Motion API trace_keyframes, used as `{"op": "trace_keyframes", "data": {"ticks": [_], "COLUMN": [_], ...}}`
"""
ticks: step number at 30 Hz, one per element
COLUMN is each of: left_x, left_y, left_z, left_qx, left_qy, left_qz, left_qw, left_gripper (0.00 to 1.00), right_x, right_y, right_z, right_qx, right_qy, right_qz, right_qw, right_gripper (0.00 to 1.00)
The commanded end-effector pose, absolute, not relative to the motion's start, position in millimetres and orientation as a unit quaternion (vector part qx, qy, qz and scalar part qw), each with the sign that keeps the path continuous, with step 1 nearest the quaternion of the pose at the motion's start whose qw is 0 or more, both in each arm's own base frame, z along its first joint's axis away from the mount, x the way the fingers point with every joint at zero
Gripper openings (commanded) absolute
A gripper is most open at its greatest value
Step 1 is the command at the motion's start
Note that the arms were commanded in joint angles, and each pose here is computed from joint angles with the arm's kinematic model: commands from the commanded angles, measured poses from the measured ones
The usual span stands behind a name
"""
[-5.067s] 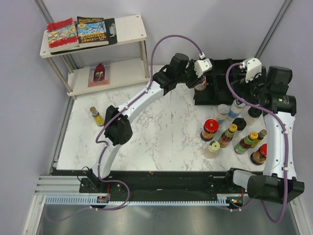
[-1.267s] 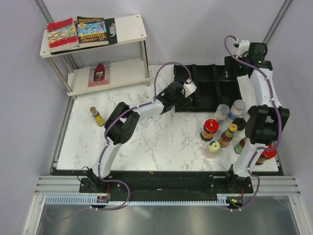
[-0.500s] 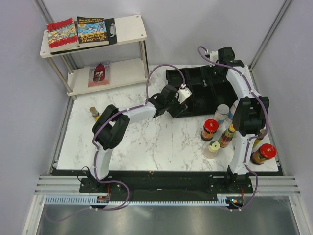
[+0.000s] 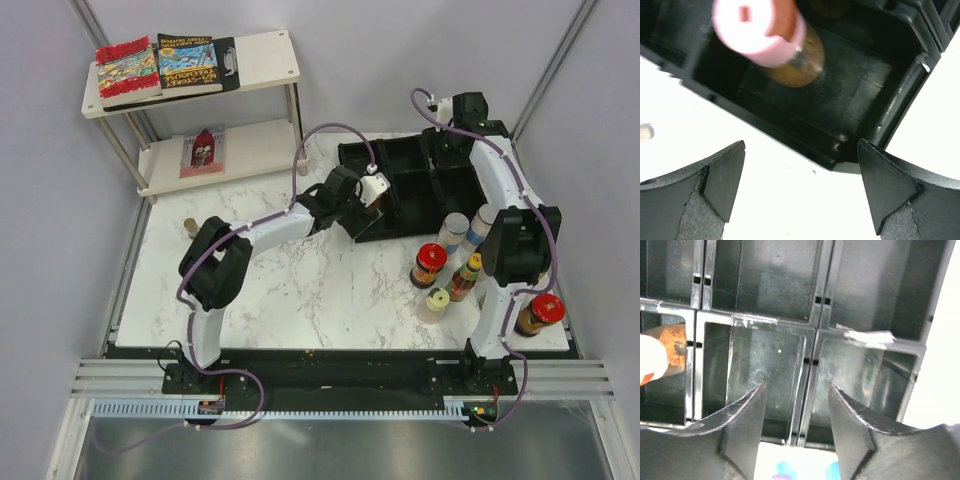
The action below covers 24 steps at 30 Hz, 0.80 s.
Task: Organize the condiment bottles
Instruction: Move the storage box to the center of the board.
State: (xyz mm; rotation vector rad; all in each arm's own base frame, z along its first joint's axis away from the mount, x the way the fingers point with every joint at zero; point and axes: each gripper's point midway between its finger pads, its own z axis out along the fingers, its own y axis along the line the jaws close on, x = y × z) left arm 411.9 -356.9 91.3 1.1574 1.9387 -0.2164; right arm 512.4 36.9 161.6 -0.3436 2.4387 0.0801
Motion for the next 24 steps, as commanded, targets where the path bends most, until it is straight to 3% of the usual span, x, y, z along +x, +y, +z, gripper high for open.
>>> {"op": "trace_keyframes", "data": {"ticks": [1, 14, 24], "left_x": [440, 552, 609], "left_y": [-345, -285, -334], "left_z": [176, 246, 202], "left_qx": [0.406, 0.345, 0.383], "left_qy": [0.762, 0.726, 0.691], "left_qz": [-0.082, -0.006, 0.003], "left_qw": [0.498, 0.595, 0.613], "left_gripper": [0.99, 0.99, 0.99], "right_x": [499, 466, 443], "right_y": [27, 32, 39], "right_z": [200, 213, 221], "right_qx": [-0.115, -0.129, -0.151], "right_qy": [0.925, 0.924, 0.92], "right_qz": [0.007, 0.006, 0.005], "right_qw": [0.362, 0.36, 0.362], "right_gripper": [0.54, 0.0, 0.0]}}
